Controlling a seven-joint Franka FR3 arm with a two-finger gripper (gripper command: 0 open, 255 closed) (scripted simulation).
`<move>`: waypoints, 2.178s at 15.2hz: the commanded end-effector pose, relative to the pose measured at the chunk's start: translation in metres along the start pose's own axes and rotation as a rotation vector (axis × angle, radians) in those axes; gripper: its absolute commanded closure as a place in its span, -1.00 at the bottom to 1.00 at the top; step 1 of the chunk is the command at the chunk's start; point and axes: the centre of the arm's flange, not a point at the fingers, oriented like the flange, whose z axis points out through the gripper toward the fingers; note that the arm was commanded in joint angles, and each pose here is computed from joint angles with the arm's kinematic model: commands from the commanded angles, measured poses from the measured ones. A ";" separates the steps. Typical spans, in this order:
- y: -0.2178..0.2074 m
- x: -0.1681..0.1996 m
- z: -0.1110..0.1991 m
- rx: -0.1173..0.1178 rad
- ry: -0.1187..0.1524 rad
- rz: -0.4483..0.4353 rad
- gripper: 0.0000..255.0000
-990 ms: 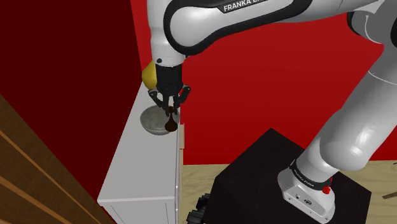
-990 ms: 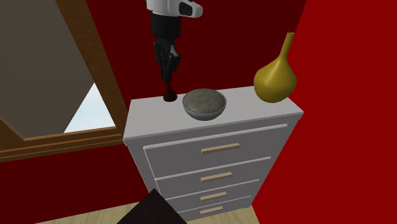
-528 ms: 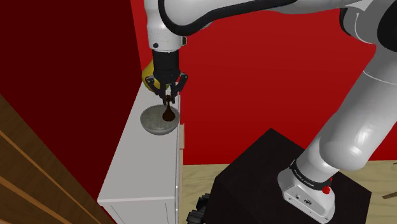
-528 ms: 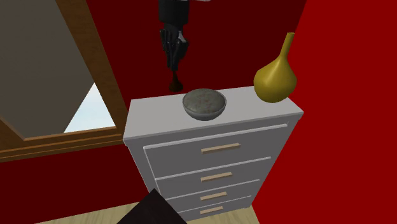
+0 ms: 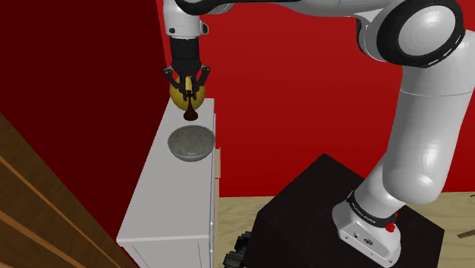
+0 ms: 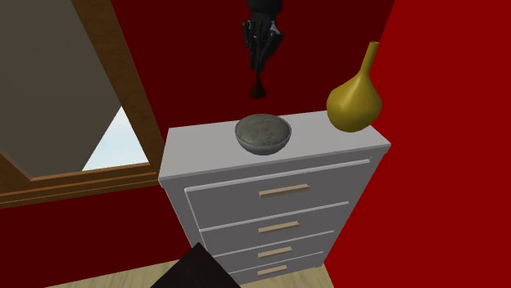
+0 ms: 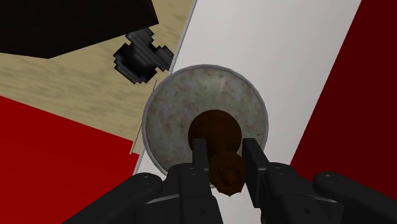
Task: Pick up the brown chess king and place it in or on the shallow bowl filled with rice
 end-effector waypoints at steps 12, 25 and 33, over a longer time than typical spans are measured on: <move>0.000 0.036 0.050 -0.001 0.000 0.001 1.00; 0.001 0.042 0.096 -0.001 0.000 0.001 1.00; 0.001 0.042 0.096 -0.001 0.000 0.001 -1.00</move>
